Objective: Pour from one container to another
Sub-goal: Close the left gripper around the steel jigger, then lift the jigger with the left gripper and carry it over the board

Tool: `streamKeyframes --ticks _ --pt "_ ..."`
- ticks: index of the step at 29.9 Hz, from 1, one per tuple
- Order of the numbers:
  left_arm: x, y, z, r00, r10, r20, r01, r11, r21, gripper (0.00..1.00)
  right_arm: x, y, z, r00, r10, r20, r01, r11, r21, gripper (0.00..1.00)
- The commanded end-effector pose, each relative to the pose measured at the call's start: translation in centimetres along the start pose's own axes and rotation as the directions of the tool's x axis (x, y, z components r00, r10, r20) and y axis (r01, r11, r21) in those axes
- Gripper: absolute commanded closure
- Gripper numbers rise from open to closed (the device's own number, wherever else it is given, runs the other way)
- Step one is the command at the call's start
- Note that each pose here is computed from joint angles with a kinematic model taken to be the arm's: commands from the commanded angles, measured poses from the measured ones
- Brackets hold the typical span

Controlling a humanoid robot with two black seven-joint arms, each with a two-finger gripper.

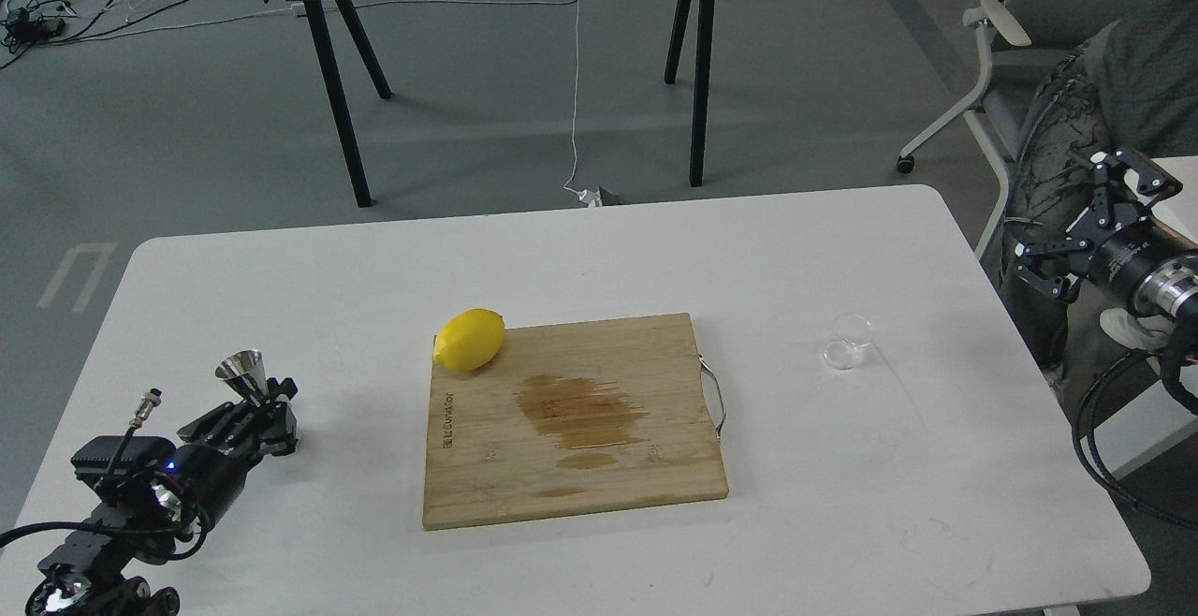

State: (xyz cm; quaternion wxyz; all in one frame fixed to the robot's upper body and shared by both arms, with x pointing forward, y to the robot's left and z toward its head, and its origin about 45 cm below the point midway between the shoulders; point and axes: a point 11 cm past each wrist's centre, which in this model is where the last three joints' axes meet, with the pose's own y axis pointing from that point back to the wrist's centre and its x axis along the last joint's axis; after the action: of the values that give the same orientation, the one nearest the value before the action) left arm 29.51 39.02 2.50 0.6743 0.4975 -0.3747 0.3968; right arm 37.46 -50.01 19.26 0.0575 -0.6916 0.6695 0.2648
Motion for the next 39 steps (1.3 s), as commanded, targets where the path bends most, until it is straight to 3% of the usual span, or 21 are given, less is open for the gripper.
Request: streamKeyframes --ticks 1,4,9,15,17,22,30,32,39 --pt "1.2 -0.8 0.3 1.0 0.024 0.007 -0.024 1.0 -0.014 0.93 0.0 0.0 0.0 1.0 -0.001 0.001 0.001 1.0 0.001 0.0" --pt "4.8 -2.5 0.8 0.995 0.091 0.028 -0.09 0.995 -0.045 0.93 -0.1 0.0 -0.2 1.0 -0.003 0.006 0.003 1.0 0.009 0.0" --pt "14.8 -4.8 1.0 0.961 0.254 0.108 -0.243 0.964 -0.108 0.93 -0.3 -0.2 -0.6 1.0 -0.01 0.026 0.009 0.999 0.033 0.0" --pt "25.6 -8.1 8.2 0.885 0.457 0.093 -0.416 0.863 -0.289 0.92 -0.4 -0.2 -0.7 1.0 -0.012 0.029 0.01 0.999 0.038 0.0" --pt "27.1 -9.3 12.0 0.871 0.488 0.062 -0.437 0.826 -0.357 0.92 -0.3 -0.2 -0.8 0.999 -0.011 0.032 0.009 0.999 0.043 0.0" --pt "26.8 -11.0 22.1 0.875 0.483 0.017 -0.398 0.739 -0.543 0.92 -0.2 -0.1 -0.9 0.999 -0.008 0.036 0.006 0.999 0.05 0.0" --pt "20.9 -11.0 34.4 0.923 0.383 -0.018 -0.275 0.628 -0.728 0.92 -0.1 -0.1 -0.9 0.999 -0.005 0.036 0.003 0.999 0.048 0.0" --pt "19.4 -10.7 36.5 0.934 0.358 -0.019 -0.248 0.607 -0.755 0.92 -0.1 -0.1 -0.9 0.999 -0.005 0.036 0.003 0.999 0.049 0.0" --pt "15.0 -10.8 34.5 0.942 0.32 0.103 -0.137 0.646 -0.751 0.92 0.0 -0.1 -0.8 0.999 -0.003 0.036 0.001 0.999 0.045 0.0"
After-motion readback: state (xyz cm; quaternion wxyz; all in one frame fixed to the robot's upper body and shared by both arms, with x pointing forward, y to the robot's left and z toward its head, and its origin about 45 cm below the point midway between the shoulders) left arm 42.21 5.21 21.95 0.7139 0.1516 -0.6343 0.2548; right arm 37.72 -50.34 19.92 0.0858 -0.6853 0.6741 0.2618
